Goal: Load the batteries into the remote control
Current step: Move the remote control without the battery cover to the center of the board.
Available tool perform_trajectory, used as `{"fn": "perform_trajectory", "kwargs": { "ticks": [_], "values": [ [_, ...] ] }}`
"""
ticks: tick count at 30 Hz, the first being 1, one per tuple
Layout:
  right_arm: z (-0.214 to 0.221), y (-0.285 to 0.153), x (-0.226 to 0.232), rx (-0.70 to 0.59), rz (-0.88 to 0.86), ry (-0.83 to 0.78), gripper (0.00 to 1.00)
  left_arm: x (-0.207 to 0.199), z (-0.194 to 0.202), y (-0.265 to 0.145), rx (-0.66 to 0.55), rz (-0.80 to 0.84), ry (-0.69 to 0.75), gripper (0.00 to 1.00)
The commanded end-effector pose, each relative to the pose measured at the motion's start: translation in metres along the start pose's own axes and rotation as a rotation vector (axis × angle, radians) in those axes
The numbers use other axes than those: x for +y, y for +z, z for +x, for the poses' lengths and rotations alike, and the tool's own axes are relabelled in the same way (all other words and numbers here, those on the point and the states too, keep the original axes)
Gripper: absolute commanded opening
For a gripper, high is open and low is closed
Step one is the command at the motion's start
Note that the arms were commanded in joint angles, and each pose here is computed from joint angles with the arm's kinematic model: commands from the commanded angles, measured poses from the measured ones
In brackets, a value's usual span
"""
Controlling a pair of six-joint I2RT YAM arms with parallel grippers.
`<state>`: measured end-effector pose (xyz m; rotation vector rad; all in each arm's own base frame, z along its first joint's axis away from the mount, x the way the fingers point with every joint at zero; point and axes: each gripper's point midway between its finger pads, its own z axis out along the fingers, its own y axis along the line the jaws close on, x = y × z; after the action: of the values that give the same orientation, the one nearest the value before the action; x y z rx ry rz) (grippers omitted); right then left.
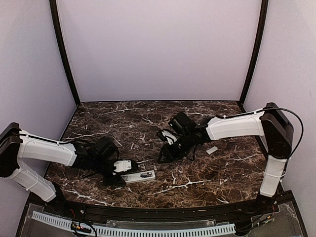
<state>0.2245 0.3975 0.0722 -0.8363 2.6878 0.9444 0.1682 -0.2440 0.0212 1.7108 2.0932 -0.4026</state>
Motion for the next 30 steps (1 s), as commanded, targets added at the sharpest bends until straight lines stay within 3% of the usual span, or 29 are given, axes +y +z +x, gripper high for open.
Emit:
{"fn": "perform_trajectory", "kwargs": {
  "ticks": [1, 5, 9, 13, 30],
  "values": [
    [0.001, -0.009, 0.008, -0.017, -0.011, -0.007, 0.36, -0.008, 0.006, 0.002, 0.007, 0.022, 0.007, 0.33],
    [0.002, -0.009, 0.008, -0.014, -0.014, -0.006, 0.36, -0.011, 0.004, 0.002, 0.009, 0.025, 0.014, 0.27],
    [0.003, -0.009, 0.008, -0.013, -0.014, -0.005, 0.36, -0.014, -0.004, 0.002, 0.001, 0.026, 0.021, 0.11],
    [0.006, -0.009, 0.007, -0.003, -0.004, 0.002, 0.36, -0.013, -0.018, 0.003, -0.018, 0.022, 0.012, 0.03],
    [0.013, -0.009, 0.009, 0.011, 0.016, 0.038, 0.34, -0.013, -0.061, -0.001, -0.058, -0.005, 0.057, 0.0]
  ]
}}
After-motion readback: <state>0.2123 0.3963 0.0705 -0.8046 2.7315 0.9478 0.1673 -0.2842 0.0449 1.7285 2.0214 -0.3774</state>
